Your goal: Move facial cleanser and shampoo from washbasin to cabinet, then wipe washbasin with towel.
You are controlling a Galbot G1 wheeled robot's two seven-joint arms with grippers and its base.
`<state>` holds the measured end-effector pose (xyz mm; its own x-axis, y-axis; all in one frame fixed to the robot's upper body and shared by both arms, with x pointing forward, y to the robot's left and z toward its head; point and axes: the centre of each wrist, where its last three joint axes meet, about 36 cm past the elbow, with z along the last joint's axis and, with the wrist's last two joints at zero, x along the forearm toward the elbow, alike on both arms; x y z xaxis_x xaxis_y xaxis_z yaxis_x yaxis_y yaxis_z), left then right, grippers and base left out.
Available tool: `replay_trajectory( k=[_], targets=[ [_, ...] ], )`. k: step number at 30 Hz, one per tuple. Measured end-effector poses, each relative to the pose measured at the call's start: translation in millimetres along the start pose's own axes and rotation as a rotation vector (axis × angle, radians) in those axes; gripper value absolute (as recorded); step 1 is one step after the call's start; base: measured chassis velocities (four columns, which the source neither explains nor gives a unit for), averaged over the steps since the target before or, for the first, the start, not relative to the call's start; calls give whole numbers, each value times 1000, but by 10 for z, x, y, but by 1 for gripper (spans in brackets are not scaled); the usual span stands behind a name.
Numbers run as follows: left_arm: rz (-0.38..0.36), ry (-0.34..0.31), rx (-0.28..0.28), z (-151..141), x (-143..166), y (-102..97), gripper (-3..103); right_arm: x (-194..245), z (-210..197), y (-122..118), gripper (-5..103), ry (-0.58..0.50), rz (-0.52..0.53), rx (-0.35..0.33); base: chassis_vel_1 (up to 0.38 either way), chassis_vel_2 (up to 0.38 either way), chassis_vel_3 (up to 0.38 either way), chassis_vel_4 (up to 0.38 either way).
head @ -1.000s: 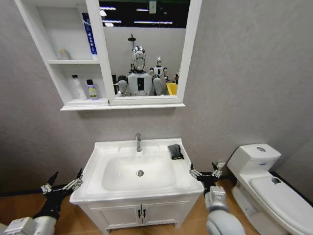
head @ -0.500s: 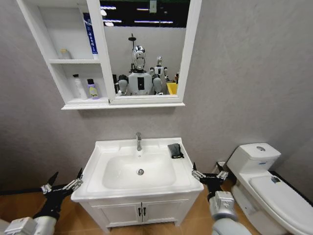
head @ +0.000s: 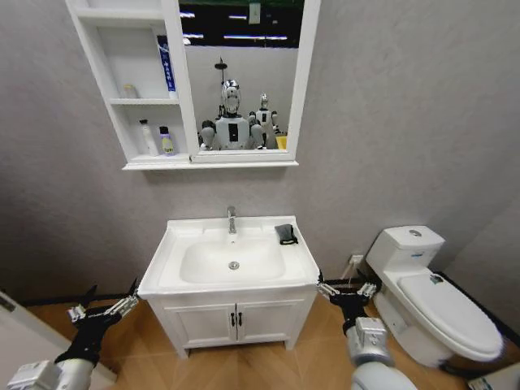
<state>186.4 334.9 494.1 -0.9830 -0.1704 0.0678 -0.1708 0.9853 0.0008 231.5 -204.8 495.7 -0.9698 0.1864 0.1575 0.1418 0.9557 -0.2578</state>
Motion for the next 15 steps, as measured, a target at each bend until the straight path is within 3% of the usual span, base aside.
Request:
replay_trajectory(
  k=[15],
  targets=[
    [0,0,0,0,0,0,100,38,6,18,100,5,-30,12,354,-363,-341,357]
  ],
)
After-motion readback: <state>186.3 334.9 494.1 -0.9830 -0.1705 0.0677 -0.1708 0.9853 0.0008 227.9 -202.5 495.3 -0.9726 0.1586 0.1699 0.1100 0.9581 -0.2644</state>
